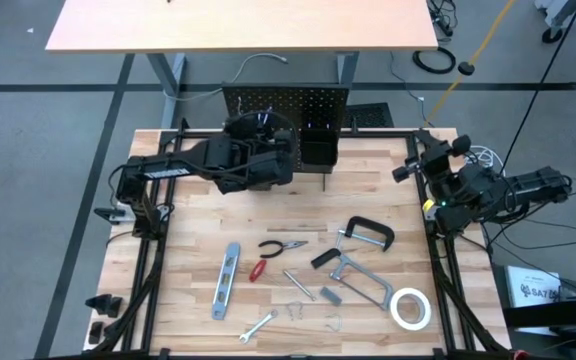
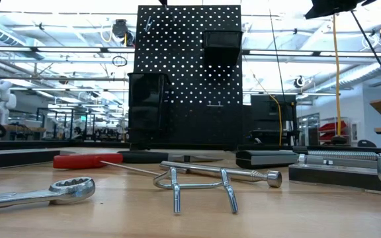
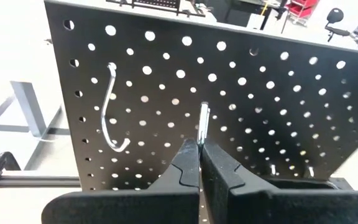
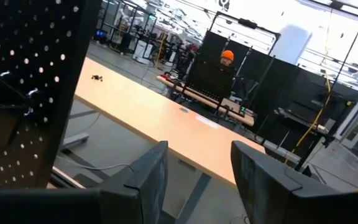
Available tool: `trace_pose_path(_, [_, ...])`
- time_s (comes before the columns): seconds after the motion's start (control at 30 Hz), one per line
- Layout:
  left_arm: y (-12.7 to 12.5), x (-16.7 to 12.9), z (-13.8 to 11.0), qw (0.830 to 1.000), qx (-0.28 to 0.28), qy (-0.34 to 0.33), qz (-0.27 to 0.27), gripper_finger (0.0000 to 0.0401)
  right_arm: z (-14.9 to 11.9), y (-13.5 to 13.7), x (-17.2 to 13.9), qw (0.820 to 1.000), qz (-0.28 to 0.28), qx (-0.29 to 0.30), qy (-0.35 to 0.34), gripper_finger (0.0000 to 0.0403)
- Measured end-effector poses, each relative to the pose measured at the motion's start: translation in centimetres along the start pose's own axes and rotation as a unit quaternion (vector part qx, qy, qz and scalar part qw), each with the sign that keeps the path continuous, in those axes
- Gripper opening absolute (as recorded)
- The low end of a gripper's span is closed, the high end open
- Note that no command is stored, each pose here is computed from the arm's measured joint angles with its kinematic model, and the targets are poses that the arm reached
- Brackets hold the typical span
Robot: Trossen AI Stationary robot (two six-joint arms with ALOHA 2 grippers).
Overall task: Hang tools onto peg board
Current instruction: Insert the right silver hanger hook on the pegboard
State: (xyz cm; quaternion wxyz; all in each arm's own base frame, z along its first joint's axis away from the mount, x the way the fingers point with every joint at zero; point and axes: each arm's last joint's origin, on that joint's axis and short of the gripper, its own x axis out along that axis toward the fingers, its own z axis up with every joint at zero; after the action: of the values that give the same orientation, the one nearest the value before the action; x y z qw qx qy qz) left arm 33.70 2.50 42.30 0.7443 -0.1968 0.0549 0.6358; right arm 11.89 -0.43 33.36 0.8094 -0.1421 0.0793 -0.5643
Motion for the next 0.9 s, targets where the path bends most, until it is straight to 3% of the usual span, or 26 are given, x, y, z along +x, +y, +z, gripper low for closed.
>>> trace_pose_path(0.9, [-0.5, 0.73, -0.43, 1.0, 0.001, -0.001, 0.006, 0.0, -0.13, 0.18, -0.21, 1.0, 0.011, 0.001, -0.002, 0.0167])
